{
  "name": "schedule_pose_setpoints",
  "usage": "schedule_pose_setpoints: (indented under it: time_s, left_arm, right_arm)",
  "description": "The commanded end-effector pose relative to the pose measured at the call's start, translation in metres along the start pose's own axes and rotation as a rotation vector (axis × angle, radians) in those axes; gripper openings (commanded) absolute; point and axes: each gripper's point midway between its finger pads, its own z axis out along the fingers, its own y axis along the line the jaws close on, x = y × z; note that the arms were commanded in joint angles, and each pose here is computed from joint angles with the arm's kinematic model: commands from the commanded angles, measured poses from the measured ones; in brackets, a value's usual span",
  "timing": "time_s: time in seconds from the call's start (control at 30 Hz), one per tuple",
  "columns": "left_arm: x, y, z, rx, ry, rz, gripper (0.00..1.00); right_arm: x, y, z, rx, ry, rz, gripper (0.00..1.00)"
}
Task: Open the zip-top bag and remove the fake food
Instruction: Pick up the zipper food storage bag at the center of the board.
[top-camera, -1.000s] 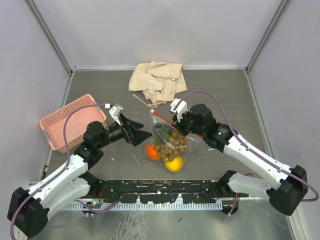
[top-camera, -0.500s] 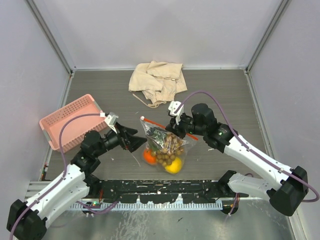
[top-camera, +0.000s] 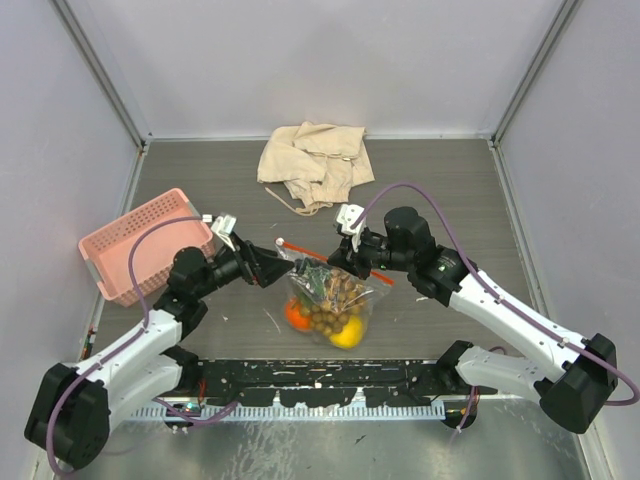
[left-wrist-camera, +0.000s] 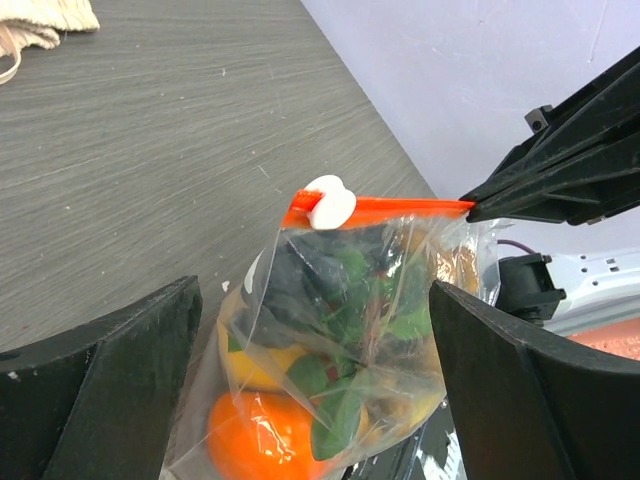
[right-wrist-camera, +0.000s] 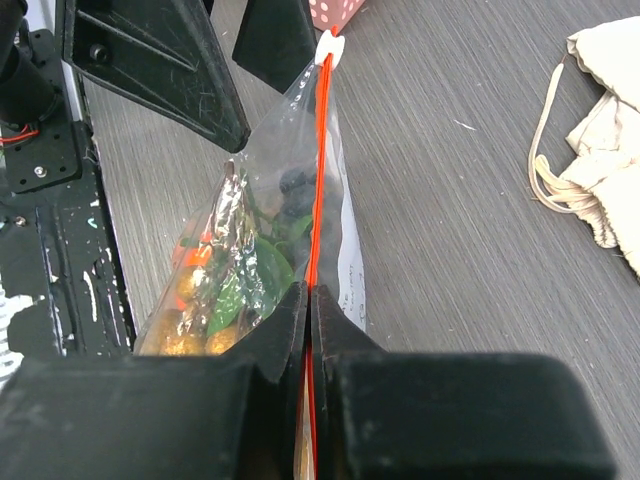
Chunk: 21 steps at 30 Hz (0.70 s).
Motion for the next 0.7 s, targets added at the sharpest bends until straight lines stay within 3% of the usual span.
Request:
schedule_pose_setpoints:
  time_s: [0.0,0.13,0.4,0.5,0.67]
  left_arm:
    - [-0.028,-0.027,0.003,0.114,-0.078,0.074,0.95]
    - [-0.028,-0.026,0.005,0.113,-0.066,0.080,0.88]
    - [-0.015,-0.020,0.012,0.114,0.009,0.033,0.58]
    - [-0.014,-0.019,0.014,0.112,0.025,0.022,0.36]
    - [-0.017,-0.021,0.016,0.114,0.026,0.009,0.14]
  right_arm:
    - [-0.039,0.003,-0.008,-0.009,-0.122,-0.049,0.01]
    - [-0.037,0.003,-0.006,-0.011,-0.114,-0.044,0.01]
    - [-0.033,0.002,-0.003,-0.009,-0.104,-0.025,0.01]
    - [-0.031,0.001,-0.003,-0.002,-0.094,-0.017,0.01]
    - [-0.026,-0.002,-0.003,0.015,-0.065,0.002,0.02]
